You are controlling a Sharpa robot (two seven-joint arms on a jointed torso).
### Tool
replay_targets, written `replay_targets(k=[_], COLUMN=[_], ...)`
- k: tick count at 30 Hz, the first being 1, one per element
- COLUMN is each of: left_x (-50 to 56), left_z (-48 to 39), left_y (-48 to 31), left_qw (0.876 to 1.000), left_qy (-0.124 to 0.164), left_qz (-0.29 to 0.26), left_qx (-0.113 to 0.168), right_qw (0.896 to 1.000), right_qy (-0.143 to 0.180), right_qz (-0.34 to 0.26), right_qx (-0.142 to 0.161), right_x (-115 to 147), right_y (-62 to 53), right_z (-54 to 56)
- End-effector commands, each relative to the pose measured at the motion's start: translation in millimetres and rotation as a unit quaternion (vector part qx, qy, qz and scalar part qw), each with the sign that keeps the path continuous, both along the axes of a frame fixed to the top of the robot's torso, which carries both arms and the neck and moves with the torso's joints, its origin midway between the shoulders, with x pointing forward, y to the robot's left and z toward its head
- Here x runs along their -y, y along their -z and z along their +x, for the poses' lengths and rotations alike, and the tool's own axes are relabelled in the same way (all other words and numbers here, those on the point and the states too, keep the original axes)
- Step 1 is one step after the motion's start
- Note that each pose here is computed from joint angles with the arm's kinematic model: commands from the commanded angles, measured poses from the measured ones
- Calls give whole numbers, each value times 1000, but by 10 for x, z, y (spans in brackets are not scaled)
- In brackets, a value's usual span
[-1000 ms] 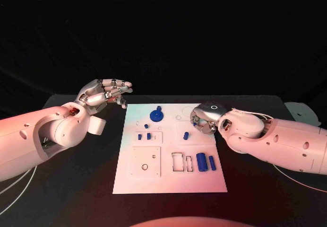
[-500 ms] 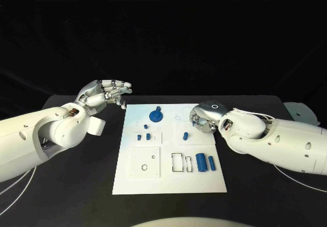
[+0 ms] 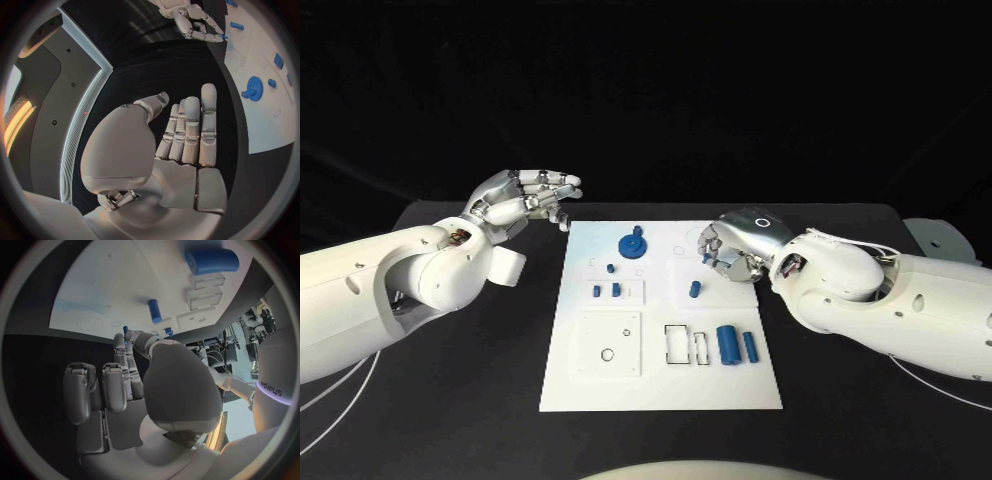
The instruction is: Assemble the parts on the task board
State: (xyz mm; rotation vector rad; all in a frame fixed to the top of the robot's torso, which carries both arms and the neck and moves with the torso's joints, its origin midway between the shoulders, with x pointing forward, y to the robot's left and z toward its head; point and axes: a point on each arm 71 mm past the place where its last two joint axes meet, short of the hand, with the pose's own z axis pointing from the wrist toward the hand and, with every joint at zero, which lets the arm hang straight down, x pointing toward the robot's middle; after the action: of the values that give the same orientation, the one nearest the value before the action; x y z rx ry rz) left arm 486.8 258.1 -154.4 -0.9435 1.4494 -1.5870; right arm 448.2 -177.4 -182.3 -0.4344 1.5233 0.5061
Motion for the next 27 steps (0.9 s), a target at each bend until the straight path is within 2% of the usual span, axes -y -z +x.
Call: replay_targets(k=[1, 7, 13, 17, 27], left_x=[19, 33, 57, 79, 110], left_z=[2, 11, 17, 18, 15], left_y=[-5, -2, 1, 2, 1], left_qw=[1000, 1000, 1000, 1000, 1000], left_qy=[7, 9, 12, 14, 17], left_qz=[-5, -5, -6, -7, -7], left_qx=[1, 1, 0, 0, 0], right_qw=[999, 996, 992, 989, 988], right_qy=[-24, -69, -106, -122, -131], right_qz=[29, 55, 72, 76, 76], right_qx=[11, 9, -2, -15, -37], right_x=[-143, -433, -707, -853, -981], right_y=[-79, -121, -99, -13, 216], right_z=[-117, -312, -443, -501, -555])
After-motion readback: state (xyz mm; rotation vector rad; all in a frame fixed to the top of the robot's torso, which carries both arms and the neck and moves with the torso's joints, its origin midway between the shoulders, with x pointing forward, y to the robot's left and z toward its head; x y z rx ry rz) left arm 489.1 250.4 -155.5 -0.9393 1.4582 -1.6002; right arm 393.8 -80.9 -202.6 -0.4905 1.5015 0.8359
